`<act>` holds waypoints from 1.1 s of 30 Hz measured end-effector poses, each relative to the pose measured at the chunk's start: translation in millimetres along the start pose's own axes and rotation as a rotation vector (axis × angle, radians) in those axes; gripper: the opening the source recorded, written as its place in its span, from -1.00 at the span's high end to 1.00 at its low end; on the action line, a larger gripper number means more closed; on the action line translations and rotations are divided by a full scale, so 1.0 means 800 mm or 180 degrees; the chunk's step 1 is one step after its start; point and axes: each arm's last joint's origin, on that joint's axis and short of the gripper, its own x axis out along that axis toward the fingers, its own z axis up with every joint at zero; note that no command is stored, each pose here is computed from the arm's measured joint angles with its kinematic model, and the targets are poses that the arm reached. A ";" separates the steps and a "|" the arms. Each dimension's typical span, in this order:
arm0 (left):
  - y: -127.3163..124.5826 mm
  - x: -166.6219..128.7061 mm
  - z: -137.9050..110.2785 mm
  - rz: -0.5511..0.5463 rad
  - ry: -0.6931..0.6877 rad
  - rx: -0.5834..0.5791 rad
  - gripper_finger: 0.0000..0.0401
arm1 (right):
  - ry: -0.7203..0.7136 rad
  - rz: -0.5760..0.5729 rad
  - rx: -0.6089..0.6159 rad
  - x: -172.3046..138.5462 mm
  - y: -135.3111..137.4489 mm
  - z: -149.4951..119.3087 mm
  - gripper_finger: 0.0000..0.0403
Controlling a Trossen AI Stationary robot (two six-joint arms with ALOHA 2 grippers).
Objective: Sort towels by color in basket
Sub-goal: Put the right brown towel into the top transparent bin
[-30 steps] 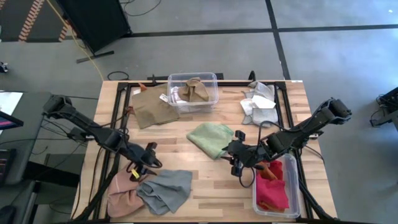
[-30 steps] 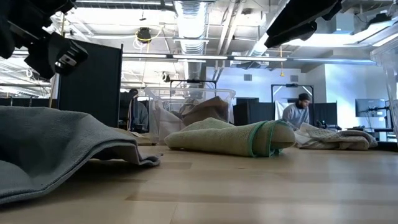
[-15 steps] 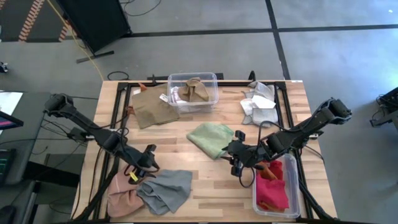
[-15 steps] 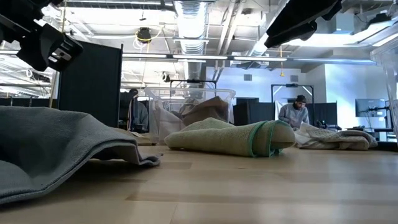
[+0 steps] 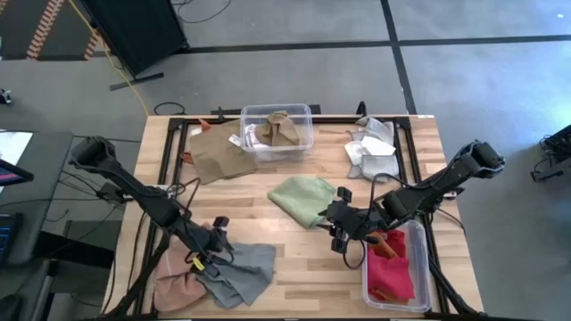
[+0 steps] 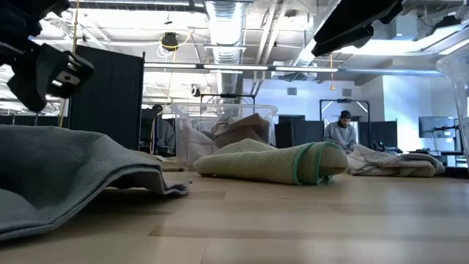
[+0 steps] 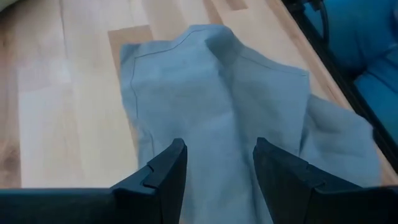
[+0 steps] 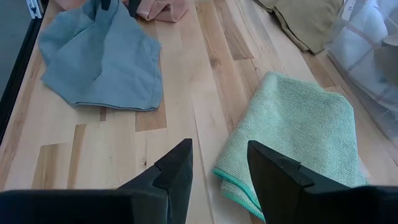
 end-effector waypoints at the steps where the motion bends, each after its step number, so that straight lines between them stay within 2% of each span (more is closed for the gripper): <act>1: -0.001 0.002 0.000 0.0013 -0.0005 0.0009 0.13 | 0.0000 0.0000 0.0000 0.000 0.000 0.000 0.11; 7: -0.011 0.011 -0.007 0.0117 0.0017 0.0127 0.09 | 0.0001 0.0000 -0.0002 0.000 0.000 0.000 0.11; 15: -0.023 0.034 -0.015 0.0086 0.0063 0.0207 -0.21 | 0.0003 -0.0001 -0.0019 0.000 0.000 0.000 0.11; 19: -0.025 0.045 -0.018 0.0057 0.0065 0.0182 -0.30 | 0.0002 -0.0001 -0.0019 0.000 0.000 0.000 0.11; 25: -0.025 0.066 -0.028 0.0018 0.0194 0.0176 -0.31 | -0.0002 0.0002 -0.0022 0.000 0.000 0.000 0.11; 29: -0.021 0.070 -0.024 -0.0011 0.0124 0.0100 -0.31 | -0.0034 0.0017 -0.0009 0.000 0.001 0.001 0.11; 33: -0.016 0.071 -0.024 0.0034 0.0143 0.0087 -0.20 | -0.0072 0.0054 0.0001 -0.001 0.004 0.002 0.11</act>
